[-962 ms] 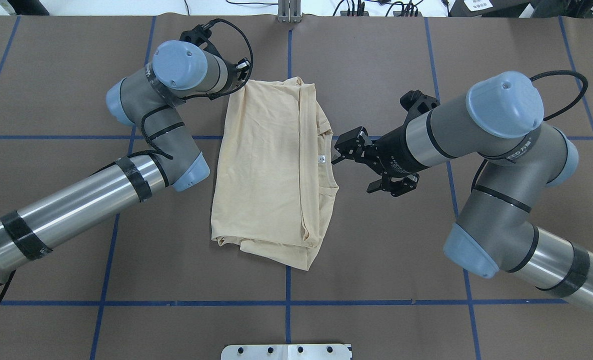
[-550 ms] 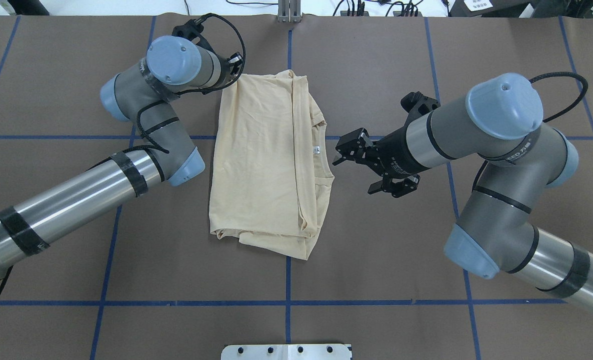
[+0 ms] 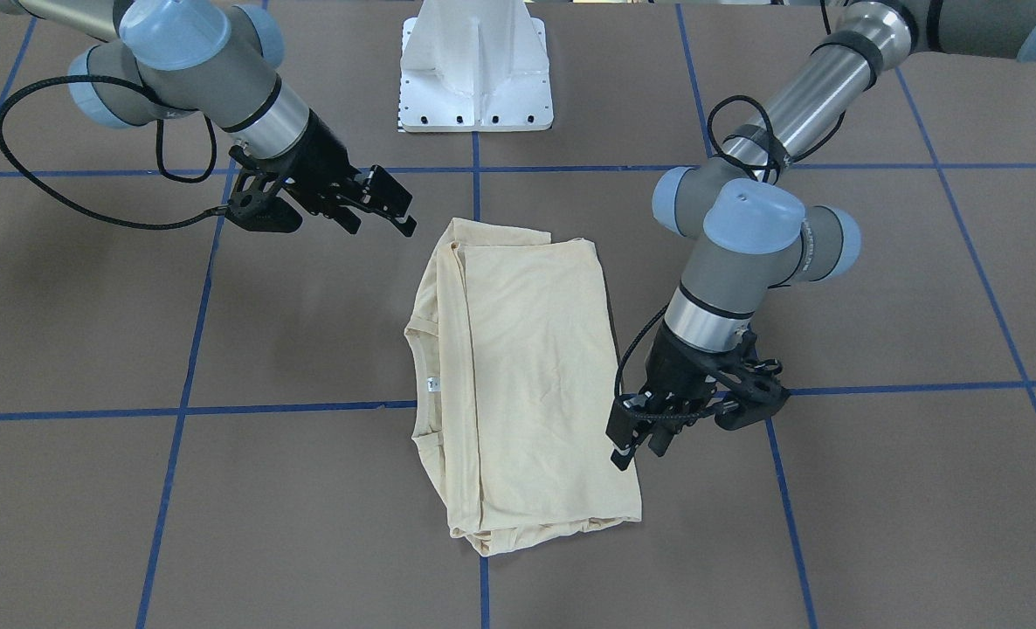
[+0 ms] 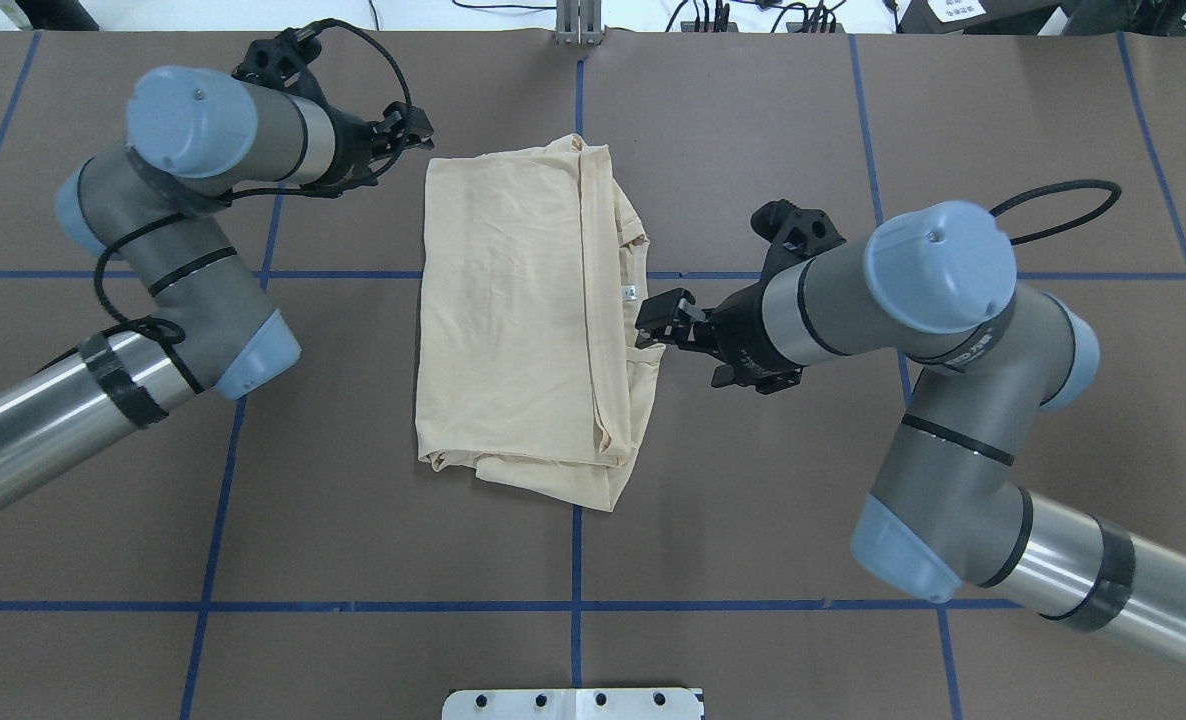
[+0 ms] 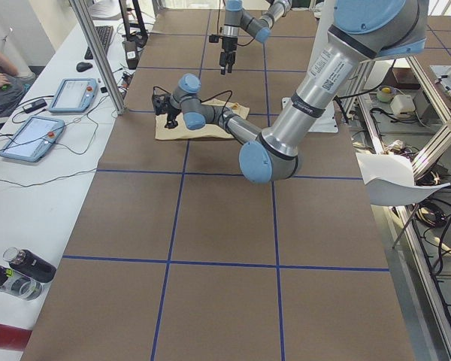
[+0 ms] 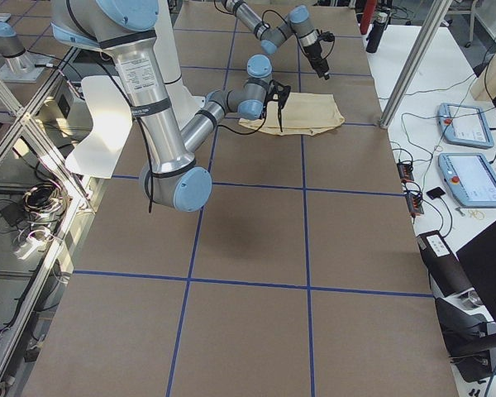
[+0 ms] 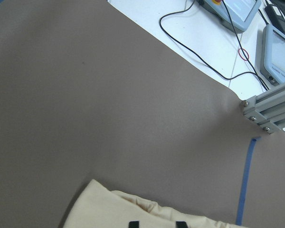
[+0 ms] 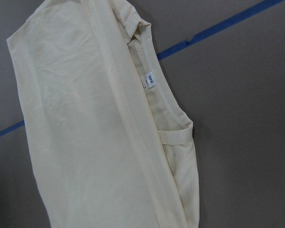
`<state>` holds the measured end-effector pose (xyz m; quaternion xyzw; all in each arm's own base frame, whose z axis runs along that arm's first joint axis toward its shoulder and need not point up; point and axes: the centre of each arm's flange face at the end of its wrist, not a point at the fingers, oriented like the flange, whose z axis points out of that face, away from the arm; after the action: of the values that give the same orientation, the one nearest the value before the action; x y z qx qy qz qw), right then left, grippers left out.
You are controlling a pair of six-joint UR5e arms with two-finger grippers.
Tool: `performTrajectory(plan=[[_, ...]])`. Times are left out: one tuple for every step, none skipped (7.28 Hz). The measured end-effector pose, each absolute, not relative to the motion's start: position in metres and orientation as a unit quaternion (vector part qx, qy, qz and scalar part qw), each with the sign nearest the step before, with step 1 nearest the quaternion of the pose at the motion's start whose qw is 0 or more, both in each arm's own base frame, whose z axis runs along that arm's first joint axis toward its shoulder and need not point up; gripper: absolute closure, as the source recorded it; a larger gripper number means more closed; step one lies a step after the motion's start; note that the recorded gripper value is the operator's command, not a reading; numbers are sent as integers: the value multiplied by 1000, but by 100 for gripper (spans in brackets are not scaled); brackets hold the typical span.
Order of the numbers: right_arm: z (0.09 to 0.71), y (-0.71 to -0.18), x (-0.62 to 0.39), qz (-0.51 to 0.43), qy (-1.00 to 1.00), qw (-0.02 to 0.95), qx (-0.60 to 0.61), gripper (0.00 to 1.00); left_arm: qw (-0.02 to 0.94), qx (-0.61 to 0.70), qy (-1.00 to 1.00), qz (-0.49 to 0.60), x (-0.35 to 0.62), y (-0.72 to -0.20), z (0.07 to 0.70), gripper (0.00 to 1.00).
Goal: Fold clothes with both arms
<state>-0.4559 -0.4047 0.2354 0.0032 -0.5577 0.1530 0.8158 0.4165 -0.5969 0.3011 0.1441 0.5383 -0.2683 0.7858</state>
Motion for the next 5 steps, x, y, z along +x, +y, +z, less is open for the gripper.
performTrajectory(plan=[[226, -393, -481, 121, -525, 842, 39, 0, 786, 137, 543, -259, 397, -575, 303, 0], [216, -382, -506, 83, -483, 869, 72, 1, 787, 130, 549, -251, 379, -554, 302, 0], [212, -377, -532, 47, -448, 888, 99, 2, 786, 125, 554, -244, 366, -538, 303, 0], [210, -379, -562, 19, -420, 900, 114, 2, 787, 121, 557, -236, 357, -526, 304, 0], [210, -385, -586, 0, -399, 909, 123, 2, 788, 119, 559, -229, 353, -520, 305, 0]])
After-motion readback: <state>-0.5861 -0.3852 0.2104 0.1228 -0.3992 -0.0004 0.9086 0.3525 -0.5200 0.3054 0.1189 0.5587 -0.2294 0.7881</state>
